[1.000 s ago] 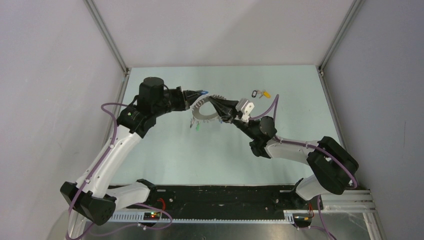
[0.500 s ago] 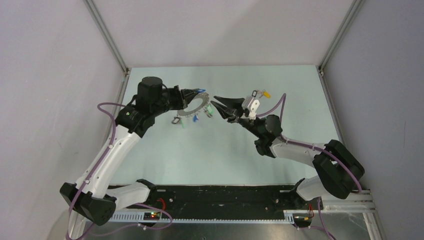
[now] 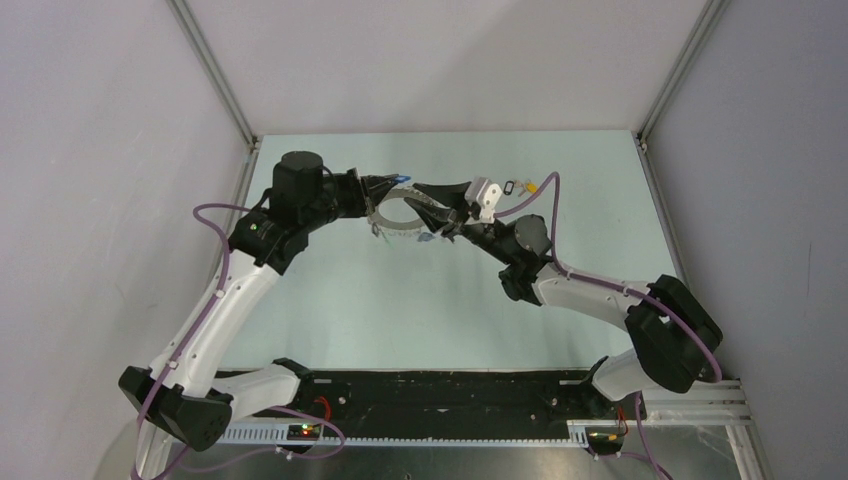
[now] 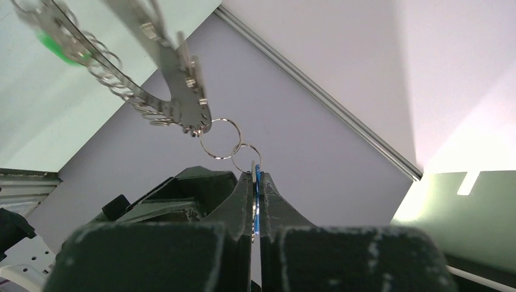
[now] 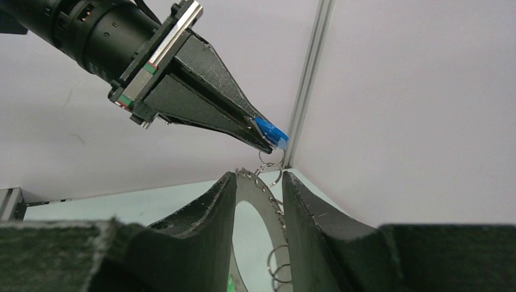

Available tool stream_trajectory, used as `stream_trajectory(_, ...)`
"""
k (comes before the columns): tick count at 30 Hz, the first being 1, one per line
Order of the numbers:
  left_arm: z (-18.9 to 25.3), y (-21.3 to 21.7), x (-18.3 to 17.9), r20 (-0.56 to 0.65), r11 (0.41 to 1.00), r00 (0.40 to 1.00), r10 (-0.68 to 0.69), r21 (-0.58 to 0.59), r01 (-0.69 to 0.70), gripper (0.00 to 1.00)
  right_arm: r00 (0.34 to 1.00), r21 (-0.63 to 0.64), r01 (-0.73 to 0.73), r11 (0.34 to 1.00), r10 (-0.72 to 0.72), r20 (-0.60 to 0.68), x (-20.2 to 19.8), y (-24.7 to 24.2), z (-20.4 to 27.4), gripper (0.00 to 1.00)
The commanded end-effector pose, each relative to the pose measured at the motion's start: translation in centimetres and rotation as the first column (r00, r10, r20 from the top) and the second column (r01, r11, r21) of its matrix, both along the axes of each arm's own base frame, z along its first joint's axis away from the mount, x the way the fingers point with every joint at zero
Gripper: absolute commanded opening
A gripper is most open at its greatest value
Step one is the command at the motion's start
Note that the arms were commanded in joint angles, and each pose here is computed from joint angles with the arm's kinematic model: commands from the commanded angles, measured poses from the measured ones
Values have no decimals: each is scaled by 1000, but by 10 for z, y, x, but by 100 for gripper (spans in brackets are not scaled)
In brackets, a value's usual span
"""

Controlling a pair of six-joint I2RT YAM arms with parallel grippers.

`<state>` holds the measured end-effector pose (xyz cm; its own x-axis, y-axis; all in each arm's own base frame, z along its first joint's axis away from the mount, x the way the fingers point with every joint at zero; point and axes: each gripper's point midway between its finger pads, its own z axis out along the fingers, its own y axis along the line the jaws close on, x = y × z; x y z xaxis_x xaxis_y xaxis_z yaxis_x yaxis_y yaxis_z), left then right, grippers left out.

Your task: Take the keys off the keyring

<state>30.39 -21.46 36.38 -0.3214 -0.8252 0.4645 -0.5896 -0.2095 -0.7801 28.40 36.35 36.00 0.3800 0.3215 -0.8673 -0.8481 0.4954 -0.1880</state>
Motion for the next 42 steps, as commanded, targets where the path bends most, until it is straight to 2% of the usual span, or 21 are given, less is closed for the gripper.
stream_trajectory(1, 43, 4, -5, 113, 999, 993, 10, -44, -5, 0, 1000, 9, 6, 1000, -6, 9, 7, 8, 15, 39)
stream_trajectory(21, 44, 5, -7, 117, 999, 993, 12, -48, -7, 0, 998, -18, -39, 999, 38, -57, 17, 33, 4, 39)
stream_trajectory(27, 43, 4, -7, 112, 999, 994, 8, -48, -2, 0, 997, -9, -41, 999, 40, -70, 26, 42, 9, 36)
stream_trajectory(34, 42, 7, -6, 111, 999, 994, 21, -51, -15, 0, 997, -15, -18, 1000, 16, -75, 34, 44, 8, 13)
stream_trajectory(36, 42, 8, -6, 112, 998, 993, 26, -52, -20, 0, 997, -35, -11, 999, 8, -76, 34, 43, 7, 2)
stream_trajectory(42, 41, 21, -3, 114, 997, 991, 62, -56, -56, 0, 999, -45, 18, 999, -20, -38, 23, 26, 6, 0)
